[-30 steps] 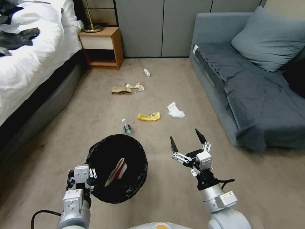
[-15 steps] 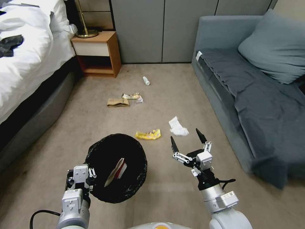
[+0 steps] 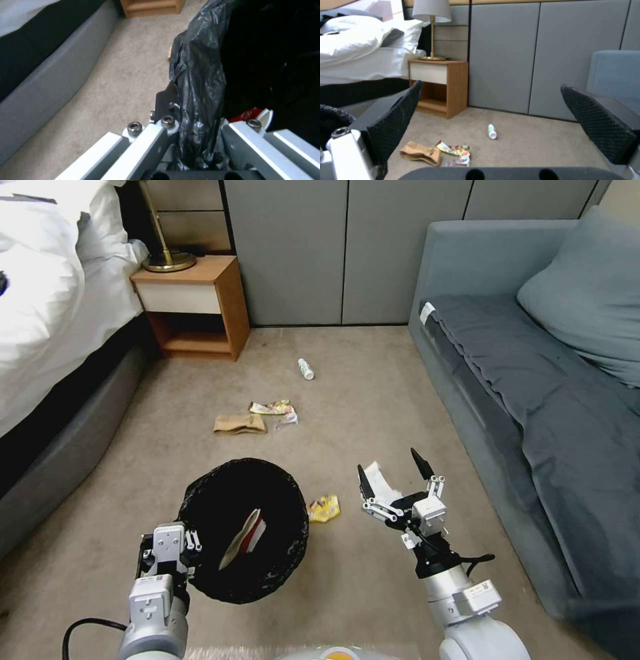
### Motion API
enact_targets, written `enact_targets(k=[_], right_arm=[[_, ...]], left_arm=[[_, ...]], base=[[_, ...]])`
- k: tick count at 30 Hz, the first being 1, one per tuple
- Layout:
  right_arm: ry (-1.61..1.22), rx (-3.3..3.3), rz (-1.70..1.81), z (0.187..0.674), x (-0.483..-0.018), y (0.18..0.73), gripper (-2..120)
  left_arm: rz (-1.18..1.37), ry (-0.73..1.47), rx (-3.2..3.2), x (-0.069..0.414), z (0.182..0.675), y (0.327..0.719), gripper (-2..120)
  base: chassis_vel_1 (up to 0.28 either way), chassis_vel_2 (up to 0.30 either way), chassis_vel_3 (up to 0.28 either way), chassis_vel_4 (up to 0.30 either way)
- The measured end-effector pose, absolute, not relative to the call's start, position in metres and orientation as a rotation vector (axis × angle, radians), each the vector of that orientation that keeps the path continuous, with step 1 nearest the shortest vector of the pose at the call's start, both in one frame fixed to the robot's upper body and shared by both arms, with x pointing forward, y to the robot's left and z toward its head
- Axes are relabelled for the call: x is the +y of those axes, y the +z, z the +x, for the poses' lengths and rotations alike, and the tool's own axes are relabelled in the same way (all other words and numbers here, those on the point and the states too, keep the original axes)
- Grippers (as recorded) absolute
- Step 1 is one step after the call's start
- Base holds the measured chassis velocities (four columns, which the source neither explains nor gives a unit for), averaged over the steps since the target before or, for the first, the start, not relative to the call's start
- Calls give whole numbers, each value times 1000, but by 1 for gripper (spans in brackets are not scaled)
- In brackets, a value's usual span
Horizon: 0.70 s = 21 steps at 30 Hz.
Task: Pick up the trash bin, then pick up the garbage from the floor and place it into the trash bin.
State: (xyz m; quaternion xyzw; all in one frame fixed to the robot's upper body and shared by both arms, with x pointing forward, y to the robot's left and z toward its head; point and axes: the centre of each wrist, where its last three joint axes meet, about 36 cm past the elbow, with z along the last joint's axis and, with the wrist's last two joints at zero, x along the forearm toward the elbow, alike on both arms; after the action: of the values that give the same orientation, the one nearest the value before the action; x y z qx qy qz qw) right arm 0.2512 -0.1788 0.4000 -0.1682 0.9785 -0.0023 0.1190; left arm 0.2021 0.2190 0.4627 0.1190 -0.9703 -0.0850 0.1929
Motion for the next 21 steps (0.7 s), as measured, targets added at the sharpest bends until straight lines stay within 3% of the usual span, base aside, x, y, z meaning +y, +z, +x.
enact_targets(k=[21], right_arm=[[-55,2857,-467,268,-183,399,100]], left_arm=[[333,-240,-2722,219,201,465,1]], base=[[16,-12,-18,5]])
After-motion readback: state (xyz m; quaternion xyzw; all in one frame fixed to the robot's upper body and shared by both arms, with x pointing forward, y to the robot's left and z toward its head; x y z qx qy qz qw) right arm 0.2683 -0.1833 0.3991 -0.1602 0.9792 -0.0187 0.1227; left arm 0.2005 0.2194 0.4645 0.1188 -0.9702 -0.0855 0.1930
